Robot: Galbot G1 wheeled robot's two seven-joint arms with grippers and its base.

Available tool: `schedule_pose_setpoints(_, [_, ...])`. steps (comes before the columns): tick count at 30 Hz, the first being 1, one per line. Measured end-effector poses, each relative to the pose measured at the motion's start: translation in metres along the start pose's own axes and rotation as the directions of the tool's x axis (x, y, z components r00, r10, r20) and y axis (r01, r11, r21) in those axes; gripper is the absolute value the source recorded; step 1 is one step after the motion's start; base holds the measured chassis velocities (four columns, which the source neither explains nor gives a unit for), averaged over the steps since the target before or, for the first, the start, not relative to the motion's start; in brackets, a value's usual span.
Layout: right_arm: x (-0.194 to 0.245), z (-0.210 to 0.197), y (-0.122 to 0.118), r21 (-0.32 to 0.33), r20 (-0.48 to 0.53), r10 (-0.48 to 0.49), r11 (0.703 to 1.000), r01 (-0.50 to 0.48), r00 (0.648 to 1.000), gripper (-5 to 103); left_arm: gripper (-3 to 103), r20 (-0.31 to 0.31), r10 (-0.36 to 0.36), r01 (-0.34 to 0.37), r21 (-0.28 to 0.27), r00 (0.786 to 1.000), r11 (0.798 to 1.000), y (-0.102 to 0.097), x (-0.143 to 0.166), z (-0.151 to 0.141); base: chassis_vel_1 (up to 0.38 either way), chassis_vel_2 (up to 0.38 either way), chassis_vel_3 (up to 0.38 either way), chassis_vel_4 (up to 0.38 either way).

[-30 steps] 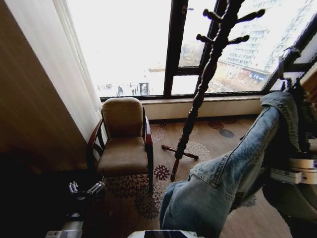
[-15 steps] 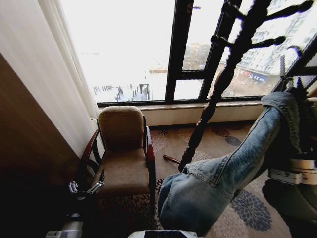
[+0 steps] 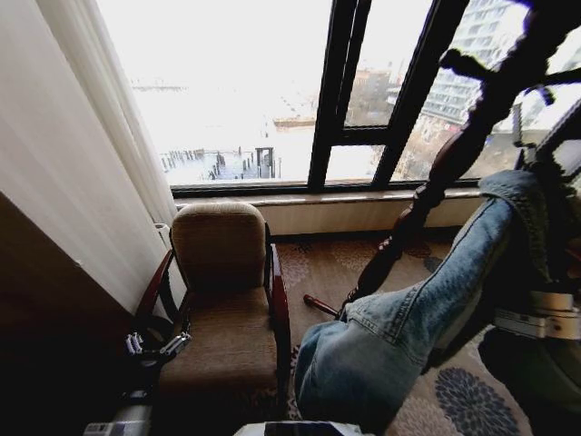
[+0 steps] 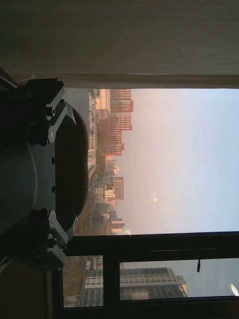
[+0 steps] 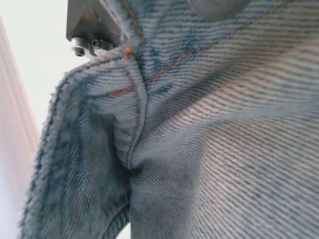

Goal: Pick up the clothes from the bed and hang them on the clothes hanger.

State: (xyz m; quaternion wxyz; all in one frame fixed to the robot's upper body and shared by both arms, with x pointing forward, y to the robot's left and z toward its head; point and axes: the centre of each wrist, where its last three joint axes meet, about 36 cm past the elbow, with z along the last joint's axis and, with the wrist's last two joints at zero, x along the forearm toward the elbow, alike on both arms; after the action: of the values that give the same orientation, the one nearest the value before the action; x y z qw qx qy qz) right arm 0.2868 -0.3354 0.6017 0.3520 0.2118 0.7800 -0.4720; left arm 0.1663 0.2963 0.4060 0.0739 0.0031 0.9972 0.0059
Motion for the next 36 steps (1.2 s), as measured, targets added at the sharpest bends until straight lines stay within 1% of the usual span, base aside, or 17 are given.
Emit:
schedule_pose_setpoints(22, [0.0033, -0.0015, 0.0027, -0.007, 0.004, -0.015, 1.000, 0.015, 1.000, 15, 100, 0.000, 0.000, 0.000, 0.000, 1.000, 1.000, 0.0000, 0.0001, 0.0000, 0.101, -0.116, -0.096, 0.108])
schedule_pose_setpoints(31, [0.0024, -0.0007, 0.0034, -0.008, 0.003, -0.016, 1.000, 0.016, 1.000, 15, 100, 0.000, 0.000, 0.000, 0.000, 1.000, 1.000, 0.0000, 0.0000, 0.0000, -0.032, -0.003, 0.036, 0.009])
schedule_pose_setpoints(36, [0.0028, -0.0001, 0.0040, -0.008, 0.001, -0.019, 1.000, 0.019, 1.000, 15, 100, 0.000, 0.000, 0.000, 0.000, 1.000, 1.000, 0.0000, 0.0000, 0.0000, -0.096, -0.111, 0.114, 0.085])
